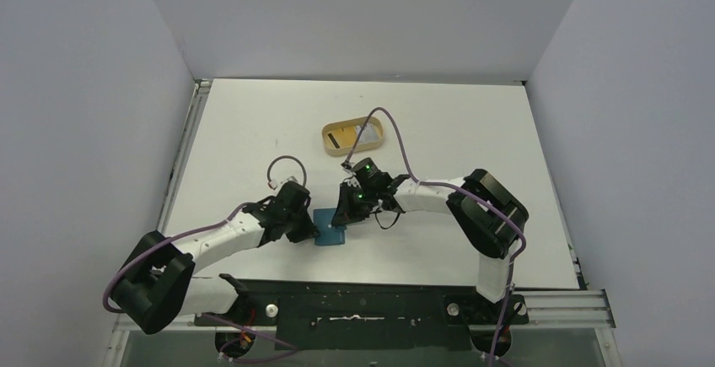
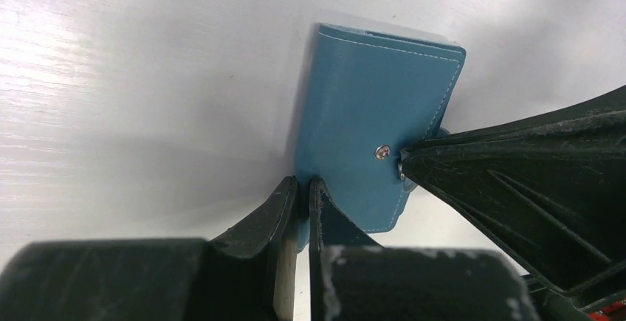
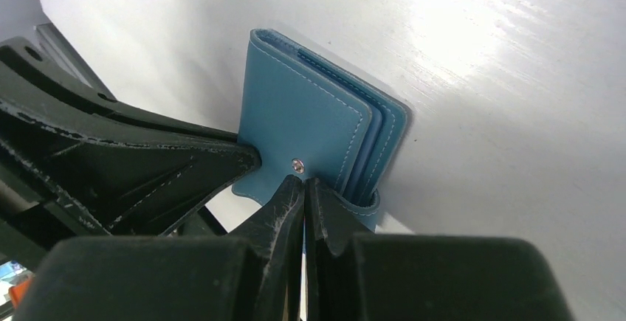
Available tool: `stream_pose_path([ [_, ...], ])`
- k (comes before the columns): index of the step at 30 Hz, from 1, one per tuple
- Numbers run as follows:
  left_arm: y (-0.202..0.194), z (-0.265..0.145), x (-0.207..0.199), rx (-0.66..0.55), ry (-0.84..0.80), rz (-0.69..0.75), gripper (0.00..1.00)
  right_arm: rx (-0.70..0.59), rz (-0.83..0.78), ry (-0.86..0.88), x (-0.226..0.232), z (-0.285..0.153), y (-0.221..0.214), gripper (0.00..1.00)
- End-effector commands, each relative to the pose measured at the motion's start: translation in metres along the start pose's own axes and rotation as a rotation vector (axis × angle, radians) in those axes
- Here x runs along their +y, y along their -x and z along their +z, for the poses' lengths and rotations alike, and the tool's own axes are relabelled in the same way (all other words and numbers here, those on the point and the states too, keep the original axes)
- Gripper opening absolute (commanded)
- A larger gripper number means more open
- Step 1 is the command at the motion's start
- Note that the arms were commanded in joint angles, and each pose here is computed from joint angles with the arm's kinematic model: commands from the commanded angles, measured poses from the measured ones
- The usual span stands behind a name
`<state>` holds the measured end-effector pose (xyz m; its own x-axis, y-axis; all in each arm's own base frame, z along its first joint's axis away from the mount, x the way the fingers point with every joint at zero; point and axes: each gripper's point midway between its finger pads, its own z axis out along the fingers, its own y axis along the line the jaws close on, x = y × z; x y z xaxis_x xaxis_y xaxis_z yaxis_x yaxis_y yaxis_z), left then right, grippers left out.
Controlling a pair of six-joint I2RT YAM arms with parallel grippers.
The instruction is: Take the credit cards out of the card holder
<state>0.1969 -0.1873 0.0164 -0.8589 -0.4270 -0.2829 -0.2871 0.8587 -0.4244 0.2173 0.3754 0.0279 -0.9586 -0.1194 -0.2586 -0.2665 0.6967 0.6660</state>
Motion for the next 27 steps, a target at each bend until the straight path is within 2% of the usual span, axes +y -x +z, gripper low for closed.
stream_pose_path([
  [1,-0.002,0.001,-0.011,-0.005,-0.005,0.053,0.00,0.001,-0.032,-0.094,-0.006,-0.001,0.002,0.00],
  [9,-0.007,0.004,-0.012,0.009,-0.010,0.060,0.00,-0.013,-0.040,-0.066,0.010,-0.003,0.010,0.00],
  [20,-0.010,0.007,-0.011,0.023,-0.007,0.068,0.00,-0.067,-0.057,0.073,0.038,-0.003,0.019,0.00],
  [27,-0.012,0.007,-0.009,0.028,-0.005,0.067,0.00,-0.030,-0.056,-0.022,0.022,0.001,0.012,0.00],
])
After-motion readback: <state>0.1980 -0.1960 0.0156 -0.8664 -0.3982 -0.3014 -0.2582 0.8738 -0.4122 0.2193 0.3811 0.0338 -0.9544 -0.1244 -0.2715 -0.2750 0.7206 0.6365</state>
